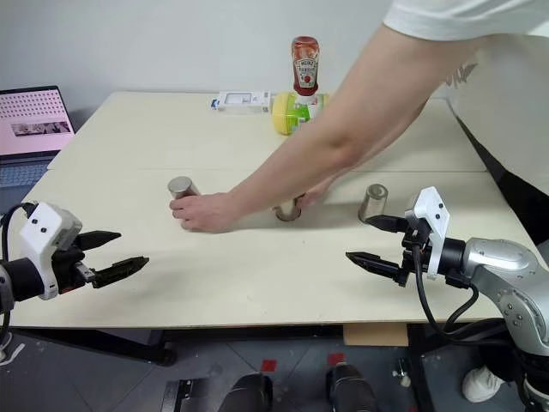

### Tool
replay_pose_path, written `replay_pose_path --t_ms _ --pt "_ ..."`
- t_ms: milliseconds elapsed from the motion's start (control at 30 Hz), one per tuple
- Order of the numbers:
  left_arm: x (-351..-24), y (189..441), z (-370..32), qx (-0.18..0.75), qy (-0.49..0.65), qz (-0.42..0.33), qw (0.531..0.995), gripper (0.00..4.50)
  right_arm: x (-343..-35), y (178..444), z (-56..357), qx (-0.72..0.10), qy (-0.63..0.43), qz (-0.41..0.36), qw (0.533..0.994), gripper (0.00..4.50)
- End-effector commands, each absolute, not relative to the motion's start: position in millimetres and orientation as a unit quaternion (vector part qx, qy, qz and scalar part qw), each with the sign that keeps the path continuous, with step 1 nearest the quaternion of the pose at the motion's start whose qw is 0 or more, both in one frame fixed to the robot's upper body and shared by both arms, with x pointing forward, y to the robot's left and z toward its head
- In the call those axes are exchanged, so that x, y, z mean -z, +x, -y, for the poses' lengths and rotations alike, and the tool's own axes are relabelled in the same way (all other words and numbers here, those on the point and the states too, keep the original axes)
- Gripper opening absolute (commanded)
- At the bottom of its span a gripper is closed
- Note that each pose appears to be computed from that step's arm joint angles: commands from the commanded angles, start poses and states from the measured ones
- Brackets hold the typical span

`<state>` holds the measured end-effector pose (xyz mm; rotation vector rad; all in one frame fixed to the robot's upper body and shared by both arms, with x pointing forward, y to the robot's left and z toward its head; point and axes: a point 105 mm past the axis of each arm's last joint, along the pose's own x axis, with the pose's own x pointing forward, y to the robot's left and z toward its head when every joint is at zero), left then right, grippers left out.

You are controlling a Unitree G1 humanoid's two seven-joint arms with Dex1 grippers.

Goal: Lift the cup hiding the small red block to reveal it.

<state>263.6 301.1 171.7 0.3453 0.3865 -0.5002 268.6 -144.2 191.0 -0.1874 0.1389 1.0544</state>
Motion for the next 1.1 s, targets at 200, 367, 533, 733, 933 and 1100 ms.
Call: replay_pose_path --t_ms 200,367,533,733,933,1100 --pt "-185 271 -285 0.271 0.185 -0.155 0.932 4.47 -204 265 136 -0.503 -0.086 -0.033 0.860 4.50" --pt "-192 275 -272 0.301 0.161 -0.136 0.930 4.47 -211 270 131 -0.493 -0.070 -0.019 0.867 4.50" --pt "-198 279 -256 0.332 0.150 -0.130 0.922 4.47 -211 274 127 -0.489 -0.070 -0.024 0.869 4.50" --pt "-194 307 -216 0.370 0.165 -0.105 0.908 4.47 -213 275 118 -0.489 -0.073 -0.033 0.868 4.50" --pt "-190 347 -183 0.383 0.161 -0.089 0.905 4.47 -212 274 114 -0.489 -0.072 -0.042 0.868 4.50" --pt "-185 383 -151 0.390 0.151 -0.077 0.905 4.47 -210 267 110 -0.492 -0.072 -0.049 0.866 4.50"
